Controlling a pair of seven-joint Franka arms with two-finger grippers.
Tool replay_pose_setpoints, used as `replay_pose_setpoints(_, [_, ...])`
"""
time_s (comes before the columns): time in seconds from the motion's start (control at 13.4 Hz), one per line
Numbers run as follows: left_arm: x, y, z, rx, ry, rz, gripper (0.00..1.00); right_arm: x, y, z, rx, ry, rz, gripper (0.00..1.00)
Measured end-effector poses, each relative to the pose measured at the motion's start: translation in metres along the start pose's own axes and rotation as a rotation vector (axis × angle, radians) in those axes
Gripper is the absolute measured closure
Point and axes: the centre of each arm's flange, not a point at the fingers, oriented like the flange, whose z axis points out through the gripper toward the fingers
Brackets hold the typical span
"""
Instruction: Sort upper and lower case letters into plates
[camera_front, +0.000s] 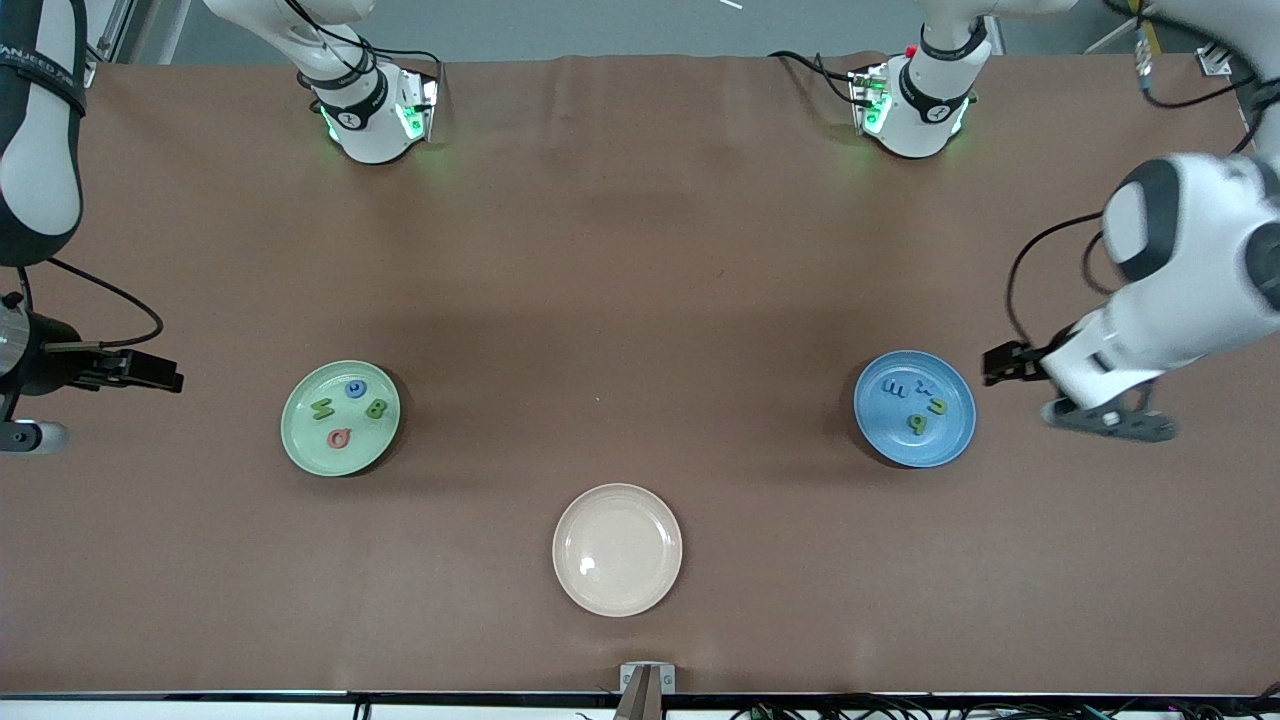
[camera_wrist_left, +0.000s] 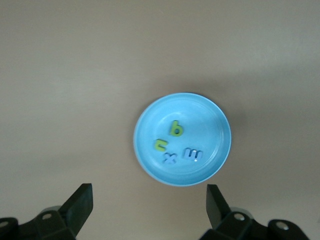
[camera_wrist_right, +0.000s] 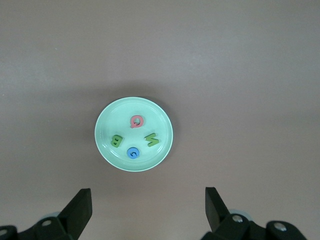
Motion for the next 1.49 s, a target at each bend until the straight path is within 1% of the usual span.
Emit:
replay_pose_setpoints(0.22, [-0.023, -0.005, -0.067, -0.004, 0.089, -0.118, 0.0, 0.0, -0.003, 0.004, 0.0, -0.009, -0.004, 0.0])
replay_pose_setpoints(0.3, [-0.029, -0.002, -0.082, -0.006, 0.109, -0.13, 0.0, 0.0, -0.003, 0.006, 0.0, -0.014, -0.004, 0.0])
replay_pose_setpoints(0.37, [-0.036, 0.001, -0.093, -0.009, 0.113, -0.135, 0.0, -0.001, -0.002, 0.006, 0.0, -0.017, -0.004, 0.0])
replay_pose_setpoints(0.52, [-0.049, 0.004, -0.115, -0.012, 0.114, -0.133, 0.0, -0.008, -0.002, 0.005, 0.002, -0.025, -0.003, 0.0])
replay_pose_setpoints(0.6, [-0.056, 0.005, -0.128, -0.013, 0.116, -0.132, 0.0, -0.016, -0.001, 0.003, 0.003, -0.031, -0.002, 0.0])
replay_pose_setpoints(0.75, [-0.068, 0.007, -0.154, -0.016, 0.099, -0.132, 0.0, -0.04, 0.0, -0.007, 0.007, -0.032, -0.001, 0.0])
replay_pose_setpoints(0.97, [-0.079, 0.009, -0.179, -0.018, 0.059, -0.13, 0.0, -0.081, 0.002, -0.024, 0.014, -0.017, 0.0, 0.0])
replay_pose_setpoints(1.19, [-0.084, 0.008, -0.199, -0.018, 0.065, -0.13, 0.0, -0.111, 0.003, -0.039, 0.019, 0.005, -0.001, 0.0])
replay_pose_setpoints(1.34, [-0.085, 0.007, -0.202, -0.017, 0.061, -0.133, 0.0, -0.122, 0.003, -0.042, 0.021, 0.019, -0.001, 0.0])
replay_pose_setpoints(1.49, [-0.085, 0.002, -0.2, -0.017, 0.057, -0.143, 0.0, -0.127, 0.003, -0.042, 0.021, 0.028, -0.001, 0.0])
